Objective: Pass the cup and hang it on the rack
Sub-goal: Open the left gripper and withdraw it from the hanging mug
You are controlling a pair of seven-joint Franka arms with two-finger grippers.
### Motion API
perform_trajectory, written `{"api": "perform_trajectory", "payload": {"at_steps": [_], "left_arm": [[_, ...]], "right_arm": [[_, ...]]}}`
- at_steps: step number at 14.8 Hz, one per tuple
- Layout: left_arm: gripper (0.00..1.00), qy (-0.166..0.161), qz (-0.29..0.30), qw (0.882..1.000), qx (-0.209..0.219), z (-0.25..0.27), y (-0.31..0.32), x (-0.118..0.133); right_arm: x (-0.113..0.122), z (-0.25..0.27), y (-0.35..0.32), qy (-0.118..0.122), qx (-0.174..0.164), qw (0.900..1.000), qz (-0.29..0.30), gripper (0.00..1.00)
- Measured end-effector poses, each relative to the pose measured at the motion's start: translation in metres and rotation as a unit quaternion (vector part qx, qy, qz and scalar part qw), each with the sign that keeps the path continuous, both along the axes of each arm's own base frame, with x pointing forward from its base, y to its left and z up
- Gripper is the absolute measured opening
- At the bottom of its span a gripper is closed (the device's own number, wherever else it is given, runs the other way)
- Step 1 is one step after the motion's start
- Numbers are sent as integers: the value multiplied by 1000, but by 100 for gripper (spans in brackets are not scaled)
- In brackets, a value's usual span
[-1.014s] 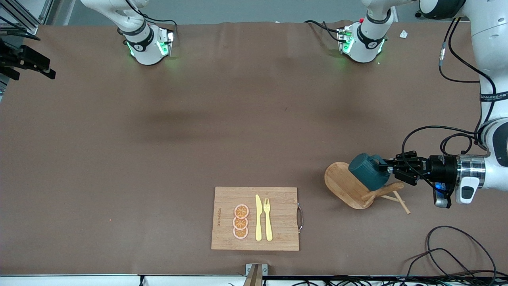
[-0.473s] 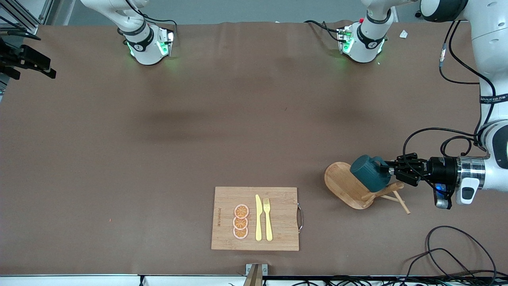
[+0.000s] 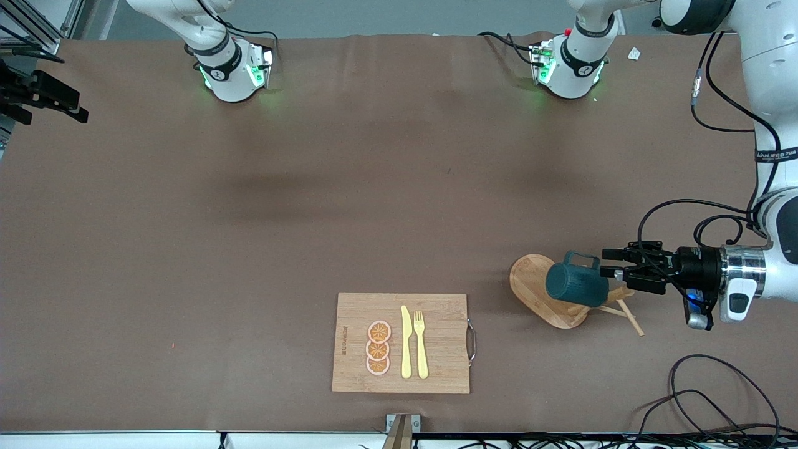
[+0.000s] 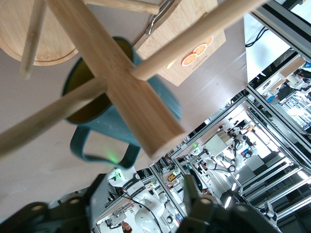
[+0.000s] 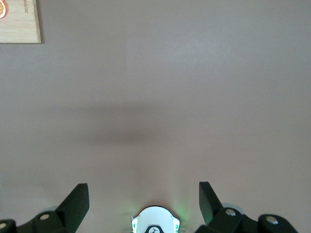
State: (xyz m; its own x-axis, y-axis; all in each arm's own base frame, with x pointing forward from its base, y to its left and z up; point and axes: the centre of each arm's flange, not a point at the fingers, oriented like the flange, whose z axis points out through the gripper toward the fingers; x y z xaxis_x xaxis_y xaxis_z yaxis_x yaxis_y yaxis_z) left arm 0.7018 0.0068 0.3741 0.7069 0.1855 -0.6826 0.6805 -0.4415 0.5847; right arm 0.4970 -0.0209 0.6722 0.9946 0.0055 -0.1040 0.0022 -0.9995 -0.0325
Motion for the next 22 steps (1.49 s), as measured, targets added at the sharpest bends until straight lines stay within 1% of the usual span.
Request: {"api": "perform_trajectory", "payload": {"at_steps": [1, 2, 3, 4, 6, 8, 10, 11, 12, 13, 15, 17, 18, 19, 22], "left_arm": [[89, -3, 0, 1000, 1, 3, 0, 1], [98, -8, 0, 1000, 1, 8, 0, 2], [100, -14, 1, 1000, 3, 15, 1, 2], [100, -22, 0, 1000, 7, 25, 2, 2], [100, -39, -9, 999, 33, 49, 3, -3], [100, -61, -27, 995, 75, 80, 2, -11], [100, -84, -60, 986, 134, 113, -14, -23], [100, -98, -82, 977, 172, 128, -27, -30], [100, -116, -106, 964, 214, 143, -42, -37], [100, -139, -132, 948, 254, 159, -57, -44], [100, -191, -176, 910, 323, 193, -79, -58], [100, -226, -210, 875, 372, 220, -85, -71], [100, -239, -223, 861, 390, 231, -84, -76], [100, -247, -231, 851, 402, 239, -83, -80], [100, -256, -248, 838, 414, 245, -73, -89]], "right_arm": [[0, 0, 0, 0, 0, 1000, 0, 100], [0, 0, 0, 1, 0, 1000, 0, 100], [0, 0, 0, 1, 0, 1000, 0, 100], [0, 0, 0, 1, 0, 1000, 0, 100], [0, 0, 0, 1, 0, 1000, 0, 100], [0, 0, 0, 1, 0, 1000, 0, 100], [0, -1, 0, 1, 0, 1000, 0, 100], [0, -1, 0, 1, 0, 1000, 0, 100], [0, -1, 0, 1, 0, 1000, 0, 100], [0, -1, 0, 2, 0, 1000, 0, 100], [0, -1, 0, 2, 0, 1000, 0, 100], [0, -1, 0, 2, 0, 1000, 0, 100], [0, -1, 0, 2, 0, 1000, 0, 100], [0, -1, 0, 2, 0, 1000, 0, 100], [0, -1, 0, 2, 0, 1000, 1, 100]]}}
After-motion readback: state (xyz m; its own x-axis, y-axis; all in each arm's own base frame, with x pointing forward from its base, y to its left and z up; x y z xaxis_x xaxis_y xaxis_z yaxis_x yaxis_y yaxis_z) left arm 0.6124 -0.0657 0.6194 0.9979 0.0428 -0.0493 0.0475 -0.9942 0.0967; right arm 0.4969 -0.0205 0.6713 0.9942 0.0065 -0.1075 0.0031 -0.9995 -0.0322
